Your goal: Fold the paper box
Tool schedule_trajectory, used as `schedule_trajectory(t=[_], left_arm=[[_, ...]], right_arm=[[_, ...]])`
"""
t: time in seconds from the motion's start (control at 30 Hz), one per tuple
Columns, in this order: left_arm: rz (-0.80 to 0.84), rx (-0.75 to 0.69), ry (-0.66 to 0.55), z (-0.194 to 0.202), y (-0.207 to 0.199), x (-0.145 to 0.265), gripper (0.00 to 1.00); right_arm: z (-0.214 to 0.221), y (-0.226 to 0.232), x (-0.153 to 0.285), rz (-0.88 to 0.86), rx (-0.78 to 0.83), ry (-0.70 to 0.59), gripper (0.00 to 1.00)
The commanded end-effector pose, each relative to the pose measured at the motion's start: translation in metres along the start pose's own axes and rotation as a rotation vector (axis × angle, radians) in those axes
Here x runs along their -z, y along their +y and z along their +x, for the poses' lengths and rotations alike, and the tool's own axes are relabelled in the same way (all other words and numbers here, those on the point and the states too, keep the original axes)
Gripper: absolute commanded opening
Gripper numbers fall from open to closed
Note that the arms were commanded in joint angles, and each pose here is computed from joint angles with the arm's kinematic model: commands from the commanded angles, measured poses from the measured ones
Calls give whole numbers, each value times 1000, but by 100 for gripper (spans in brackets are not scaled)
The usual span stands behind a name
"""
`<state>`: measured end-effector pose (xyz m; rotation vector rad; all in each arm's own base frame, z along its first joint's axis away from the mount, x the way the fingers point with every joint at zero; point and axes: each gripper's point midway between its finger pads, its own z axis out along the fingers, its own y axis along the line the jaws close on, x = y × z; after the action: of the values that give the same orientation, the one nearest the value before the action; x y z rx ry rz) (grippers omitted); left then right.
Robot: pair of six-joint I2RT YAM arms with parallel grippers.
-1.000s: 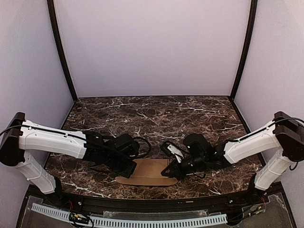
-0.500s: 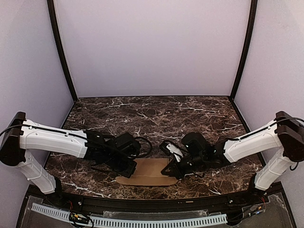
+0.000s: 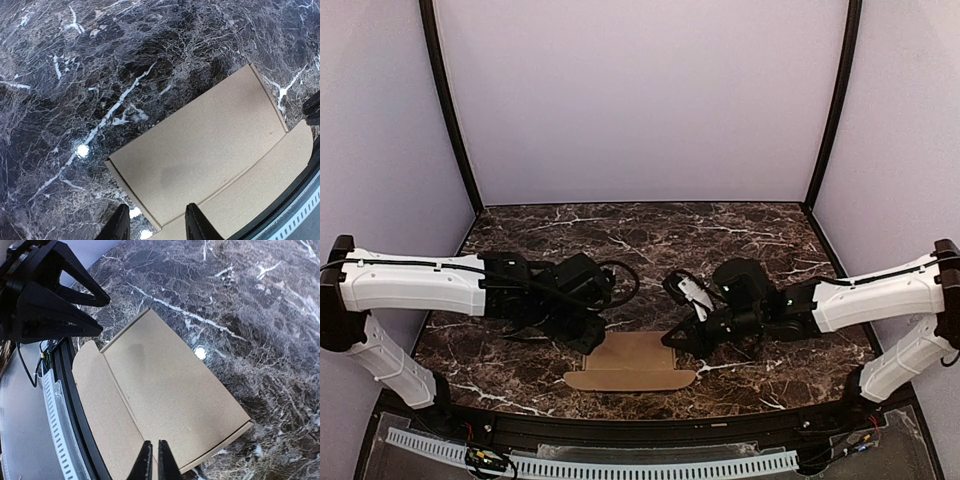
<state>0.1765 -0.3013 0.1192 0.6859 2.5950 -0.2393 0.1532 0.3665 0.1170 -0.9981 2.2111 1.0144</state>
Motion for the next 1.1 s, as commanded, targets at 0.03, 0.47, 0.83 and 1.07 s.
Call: schedule_trajectory(t=[0.03, 0.47, 0.83, 1.07], left_arm=[[-81, -6, 21, 12, 26, 23, 39], [-44, 78, -94, 30, 47, 31, 75], [-67, 93, -109, 33, 55, 31, 74], [-44, 128, -166, 32, 60, 42, 74]], right_arm=[[2, -5, 23, 47, 29, -43, 12], [10, 56, 67, 1, 595, -166, 65], [44, 72, 16, 193, 1084, 37, 76], [50, 71, -20, 357, 1206, 100, 75]])
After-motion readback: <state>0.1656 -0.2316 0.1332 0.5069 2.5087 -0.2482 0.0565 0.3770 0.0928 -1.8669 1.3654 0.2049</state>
